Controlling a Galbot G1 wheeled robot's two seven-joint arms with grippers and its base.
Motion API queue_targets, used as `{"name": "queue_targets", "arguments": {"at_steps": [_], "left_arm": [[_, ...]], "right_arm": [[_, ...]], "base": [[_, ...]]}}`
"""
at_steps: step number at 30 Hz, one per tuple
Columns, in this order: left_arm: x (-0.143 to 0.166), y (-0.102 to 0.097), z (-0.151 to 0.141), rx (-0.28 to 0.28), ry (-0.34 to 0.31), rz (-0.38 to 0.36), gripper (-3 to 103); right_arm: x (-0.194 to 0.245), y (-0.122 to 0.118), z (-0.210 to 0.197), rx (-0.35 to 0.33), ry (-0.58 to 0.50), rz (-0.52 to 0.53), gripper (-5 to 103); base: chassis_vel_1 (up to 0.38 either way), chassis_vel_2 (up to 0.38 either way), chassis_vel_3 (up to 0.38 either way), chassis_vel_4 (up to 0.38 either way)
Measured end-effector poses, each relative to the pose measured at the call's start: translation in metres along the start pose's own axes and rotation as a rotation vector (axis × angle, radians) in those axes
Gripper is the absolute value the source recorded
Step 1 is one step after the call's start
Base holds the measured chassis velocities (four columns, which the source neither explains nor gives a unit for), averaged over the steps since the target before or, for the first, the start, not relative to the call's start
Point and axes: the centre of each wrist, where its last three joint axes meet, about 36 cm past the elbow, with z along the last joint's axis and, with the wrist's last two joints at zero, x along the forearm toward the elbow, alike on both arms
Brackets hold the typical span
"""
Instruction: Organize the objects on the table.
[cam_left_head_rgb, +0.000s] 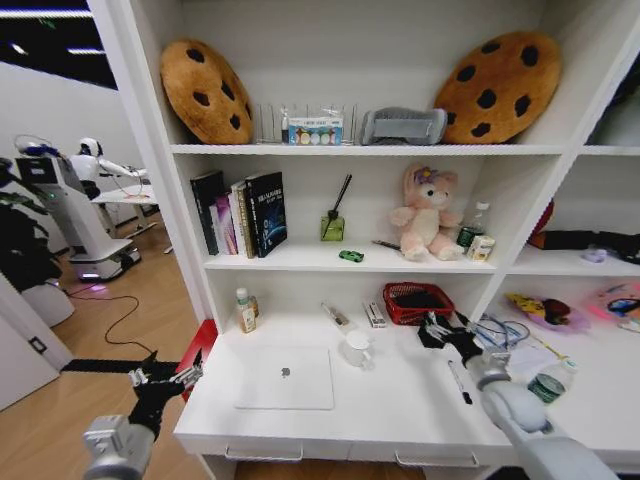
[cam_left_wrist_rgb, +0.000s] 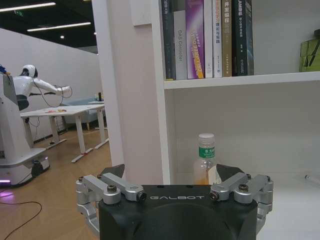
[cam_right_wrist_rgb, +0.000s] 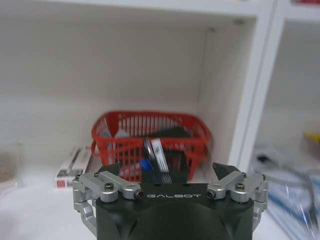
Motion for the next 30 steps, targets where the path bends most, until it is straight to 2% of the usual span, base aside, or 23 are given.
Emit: {"name": "queue_targets", "arguments": {"at_steps": [3, 4, 5, 7, 8, 12, 18, 24, 25, 26, 28, 29, 30], "left_arm": [[0.0, 0.0, 0.0, 0.0, 0.0, 0.0, 100], [0.0, 0.0, 0.0, 0.0, 0.0, 0.0, 100], [0.0, 0.0, 0.0, 0.0, 0.0, 0.0, 100], [0.0, 0.0, 0.0, 0.0, 0.0, 0.0, 100], [0.0, 0.0, 0.0, 0.0, 0.0, 0.0, 100], [0.0, 0.0, 0.0, 0.0, 0.0, 0.0, 100], [0.0, 0.0, 0.0, 0.0, 0.0, 0.0, 100], [0.0, 0.0, 0.0, 0.0, 0.0, 0.0, 100], [0.0, 0.0, 0.0, 0.0, 0.0, 0.0, 100], [0.0, 0.0, 0.0, 0.0, 0.0, 0.0, 100], [0.0, 0.0, 0.0, 0.0, 0.0, 0.0, 100], [0.0, 0.0, 0.0, 0.0, 0.0, 0.0, 100], [0.0, 0.0, 0.0, 0.0, 0.0, 0.0, 100]], "right_arm": [[0.015, -0.018, 0.007, -0.116, 0.158, -0.008, 102], [0.015, -0.018, 0.007, -0.116, 0.158, -0.008, 102], [0.014, -0.024, 0.016, -0.154, 0.209, 0.007, 96], [0.01, -0.026, 0.022, -0.175, 0.235, 0.019, 96], [0.002, -0.024, 0.032, -0.201, 0.268, 0.04, 91], [-0.015, -0.016, 0.041, -0.213, 0.298, 0.044, 85], [-0.036, -0.007, 0.048, -0.199, 0.322, 0.06, 84], [-0.044, -0.009, 0.051, -0.187, 0.328, 0.066, 82], [-0.045, -0.009, 0.052, -0.183, 0.324, 0.066, 78], [-0.047, -0.01, 0.05, -0.179, 0.319, 0.063, 61], [-0.047, -0.01, 0.049, -0.179, 0.317, 0.061, 51], [-0.047, -0.01, 0.049, -0.179, 0.317, 0.061, 51], [-0.047, -0.01, 0.049, -0.179, 0.316, 0.059, 45]], "base": [[0.0, 0.0, 0.0, 0.0], [0.0, 0.0, 0.0, 0.0], [0.0, 0.0, 0.0, 0.0], [0.0, 0.0, 0.0, 0.0], [0.0, 0.0, 0.0, 0.0], [0.0, 0.0, 0.0, 0.0], [0.0, 0.0, 0.0, 0.0], [0.0, 0.0, 0.0, 0.0], [0.0, 0.0, 0.0, 0.0], [0.0, 0.0, 0.0, 0.0], [0.0, 0.0, 0.0, 0.0], [0.0, 0.0, 0.0, 0.0], [0.0, 0.0, 0.0, 0.0]]}}
